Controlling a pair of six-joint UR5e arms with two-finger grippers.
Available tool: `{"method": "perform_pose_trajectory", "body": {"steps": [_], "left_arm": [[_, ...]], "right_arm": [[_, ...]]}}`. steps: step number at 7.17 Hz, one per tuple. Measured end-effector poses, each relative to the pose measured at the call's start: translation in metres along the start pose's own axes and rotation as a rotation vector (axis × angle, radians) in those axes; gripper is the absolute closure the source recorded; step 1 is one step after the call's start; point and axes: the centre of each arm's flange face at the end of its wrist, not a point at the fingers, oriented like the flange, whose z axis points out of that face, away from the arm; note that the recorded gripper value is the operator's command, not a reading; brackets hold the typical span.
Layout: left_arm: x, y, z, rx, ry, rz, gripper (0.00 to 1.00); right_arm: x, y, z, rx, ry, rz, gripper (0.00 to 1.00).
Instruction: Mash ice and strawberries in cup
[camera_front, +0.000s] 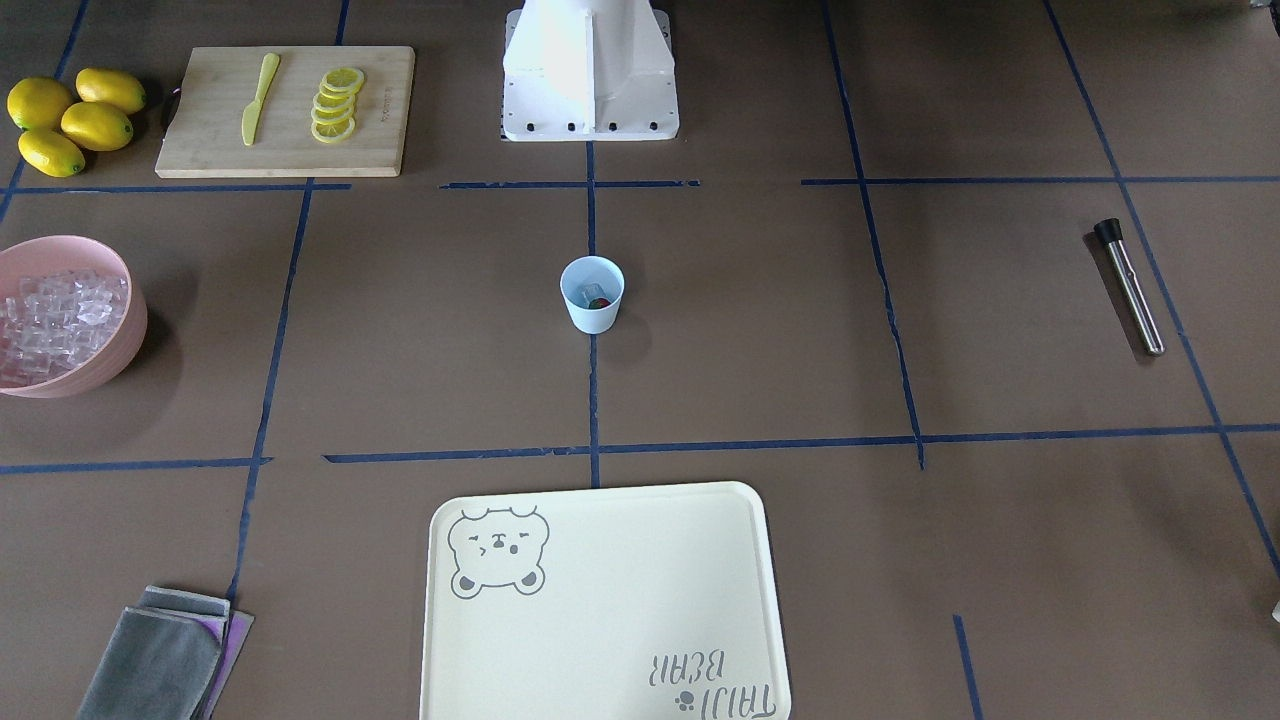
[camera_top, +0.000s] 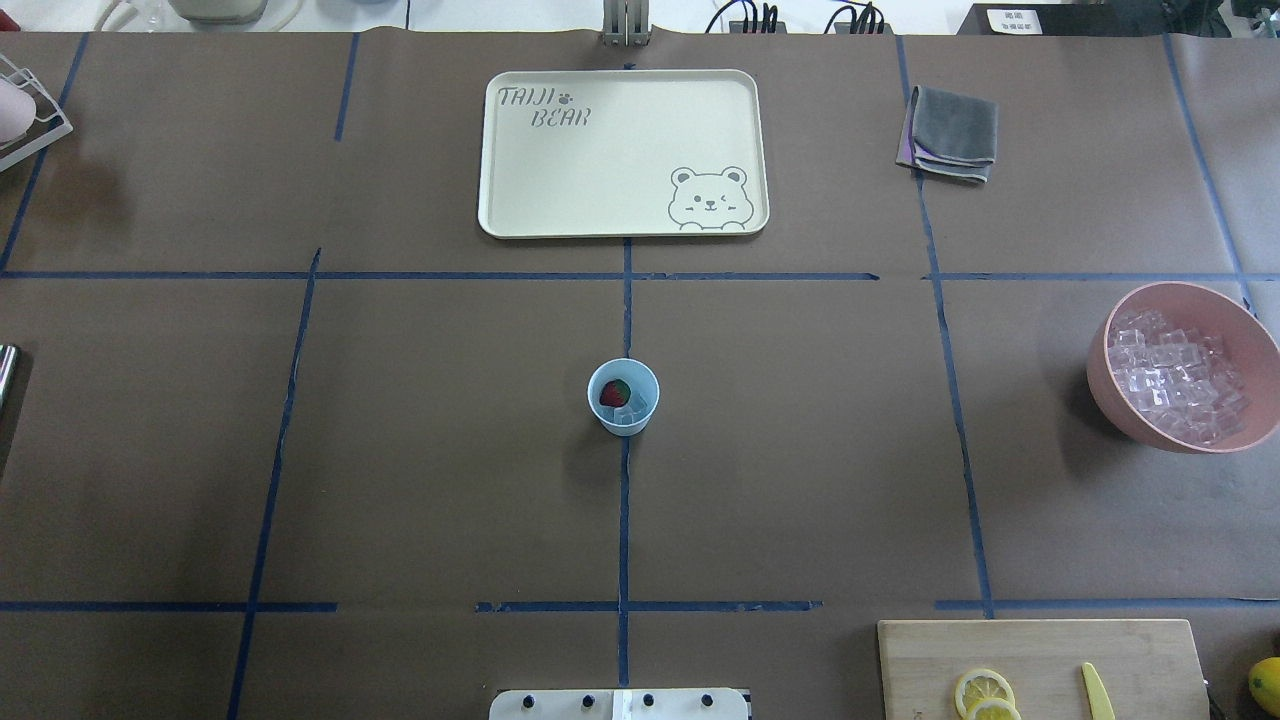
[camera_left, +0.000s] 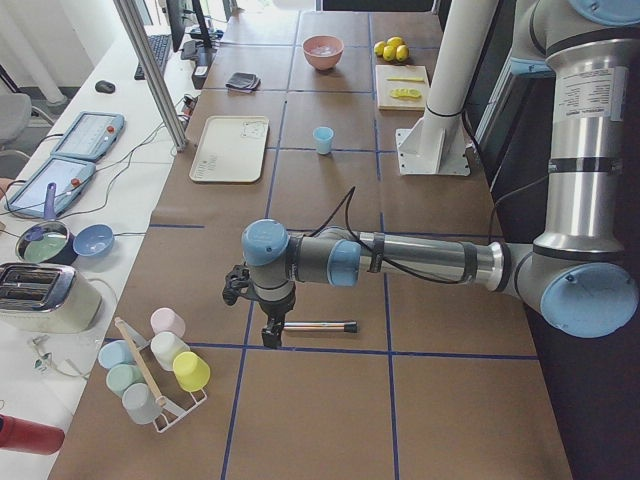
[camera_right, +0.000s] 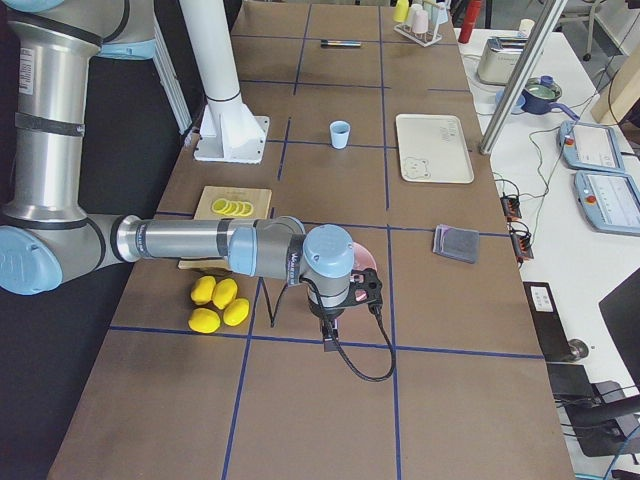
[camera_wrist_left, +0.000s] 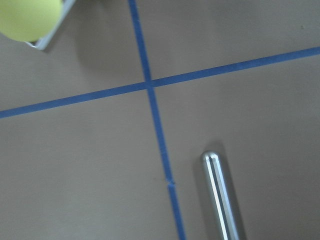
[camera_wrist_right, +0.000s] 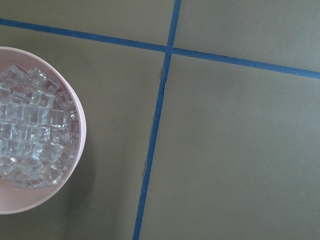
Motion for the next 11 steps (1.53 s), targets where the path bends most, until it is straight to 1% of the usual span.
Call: {"method": "perform_pose_trajectory", "body": {"steps": [1,2,5,7,11], "left_arm": [[-0.019,0.012,-0.009,-0.001,0.007,-0.031,0.0],[-0.026,0.018,-0.011,0.005,0.01,-0.039,0.0],[-0.028,0.022,-0.013,0.037,0.007,-0.018,0.0],[-0.024,0.022,-0.015,0.058,0.025,-0.003,0.0],[-0.03,0.036,-0.003,0.039,0.043,-0.018,0.0]], "right_arm": [[0.0,0.0,0.0,0.0,0.0,0.0,0.01],[0.0,0.0,0.0,0.0,0.0,-0.001,0.01],[-0.001,0.0,-0.001,0.001,0.0,0.0,0.01],[0.0,0.0,0.0,0.0,0.0,0.002,0.01],[0.002,0.001,0.003,-0.006,-0.001,0.006,0.01]]}}
